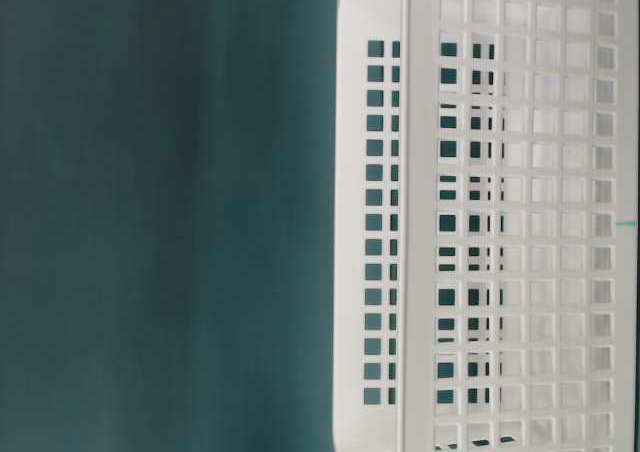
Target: Lift the white basket with both hands.
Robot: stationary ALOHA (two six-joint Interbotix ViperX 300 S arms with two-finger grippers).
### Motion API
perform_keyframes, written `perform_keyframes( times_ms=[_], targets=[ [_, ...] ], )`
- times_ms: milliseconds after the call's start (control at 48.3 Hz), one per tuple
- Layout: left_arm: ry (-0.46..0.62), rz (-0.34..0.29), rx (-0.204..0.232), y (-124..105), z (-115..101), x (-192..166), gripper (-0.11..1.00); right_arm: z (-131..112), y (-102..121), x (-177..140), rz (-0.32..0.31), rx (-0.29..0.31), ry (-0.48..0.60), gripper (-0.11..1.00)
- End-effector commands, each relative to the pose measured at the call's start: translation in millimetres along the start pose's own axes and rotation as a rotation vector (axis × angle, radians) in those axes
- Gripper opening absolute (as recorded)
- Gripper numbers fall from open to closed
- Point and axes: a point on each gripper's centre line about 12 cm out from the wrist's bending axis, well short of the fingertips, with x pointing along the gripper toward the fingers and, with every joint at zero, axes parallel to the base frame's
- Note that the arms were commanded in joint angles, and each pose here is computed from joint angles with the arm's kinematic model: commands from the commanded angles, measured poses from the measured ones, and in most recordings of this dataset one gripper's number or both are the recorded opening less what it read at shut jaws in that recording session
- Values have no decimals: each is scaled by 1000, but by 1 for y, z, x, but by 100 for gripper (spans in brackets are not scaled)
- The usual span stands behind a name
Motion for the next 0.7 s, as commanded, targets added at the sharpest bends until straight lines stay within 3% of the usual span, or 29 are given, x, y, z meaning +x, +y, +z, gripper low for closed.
perform_keyframes(
  times_ms=[0, 683],
  targets=[
    [-1, -1, 5, -1, 3, 4, 90, 2, 1, 3, 3, -3, -1, 95],
    [3, -1, 3, 0, 1, 4, 90, -2, 0, 3, 1, -3, 8, 95]
  ],
)
